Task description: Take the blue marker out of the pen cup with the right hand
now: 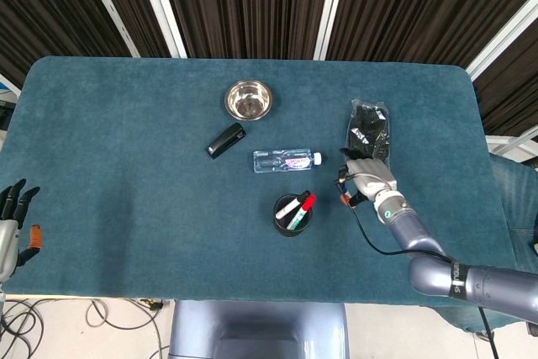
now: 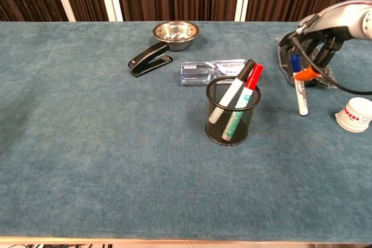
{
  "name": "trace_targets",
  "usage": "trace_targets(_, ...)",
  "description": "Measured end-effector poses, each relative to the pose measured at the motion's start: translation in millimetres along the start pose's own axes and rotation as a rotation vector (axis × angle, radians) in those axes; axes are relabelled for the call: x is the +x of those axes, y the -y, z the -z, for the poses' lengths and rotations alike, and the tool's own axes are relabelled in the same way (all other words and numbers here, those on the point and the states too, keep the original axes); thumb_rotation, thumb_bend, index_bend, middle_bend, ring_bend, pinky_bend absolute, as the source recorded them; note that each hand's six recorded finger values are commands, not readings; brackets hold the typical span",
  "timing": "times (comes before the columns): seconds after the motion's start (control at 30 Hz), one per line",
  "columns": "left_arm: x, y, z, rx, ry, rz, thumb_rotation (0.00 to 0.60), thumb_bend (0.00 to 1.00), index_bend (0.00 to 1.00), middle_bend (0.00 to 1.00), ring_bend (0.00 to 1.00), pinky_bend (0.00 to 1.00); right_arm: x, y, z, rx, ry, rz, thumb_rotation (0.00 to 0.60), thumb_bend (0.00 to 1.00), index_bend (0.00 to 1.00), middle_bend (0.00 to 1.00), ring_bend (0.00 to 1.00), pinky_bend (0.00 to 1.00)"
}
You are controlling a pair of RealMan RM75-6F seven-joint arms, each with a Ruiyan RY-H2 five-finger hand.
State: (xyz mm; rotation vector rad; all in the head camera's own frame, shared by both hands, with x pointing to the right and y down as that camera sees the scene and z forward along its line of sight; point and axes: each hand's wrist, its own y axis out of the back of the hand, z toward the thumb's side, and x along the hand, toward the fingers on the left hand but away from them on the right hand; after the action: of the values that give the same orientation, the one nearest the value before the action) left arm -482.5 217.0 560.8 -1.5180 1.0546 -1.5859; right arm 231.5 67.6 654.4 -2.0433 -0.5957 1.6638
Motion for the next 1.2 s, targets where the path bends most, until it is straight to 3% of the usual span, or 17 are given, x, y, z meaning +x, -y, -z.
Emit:
trace_targets(0.13,0,-1,0,-0.002,0.0,-0.003,0.6,0.59,0.12,0.0,0.0,0.0,0,3,-13,0.011,-0.012,-0.005,0.6,0.16,0.11,0.0,0.0,0.16)
trace_targets(0.23,0,-2,1,-0.004,-0.001,-0.005,0.6,0.59,0.12,0.0,0.0,0.0,1,-8,-21,-0.031,-0.022,0.035,0.6,0.14,0.03,0.0,0.0,0.16)
trace_targets(0.53,-1,-2,0,-0.003,0.001,-0.005,0.6,0.59,0.12,0.0,0.0,0.0,14,-45,-2,-0.068,0.029,0.114,0.6,0.13,0.02,0.0,0.0,0.16)
trace_targets(0.7,0,-3,0,0.0,0.002,-0.011,0.6,0.59,0.12,0.0,0.0,0.0,30,-48,16,-0.036,0.056,0.151,0.6,0.13,0.01,0.0,0.0,0.16)
trace_targets(1.0,-2,-3,-1,0.005,0.002,-0.015,0.6,0.59,0.12,0.0,0.0,0.0,91,-26,58,0.053,0.029,0.349,0.6,0.15,0.01,0.0,0.0,0.16)
trace_targets(1.2,-2,-2,0,0.009,0.002,-0.013,0.6,0.59,0.12,0.0,0.0,0.0,152,13,88,0.04,0.034,0.468,0.6,0.16,0.01,0.0,0.0,0.16)
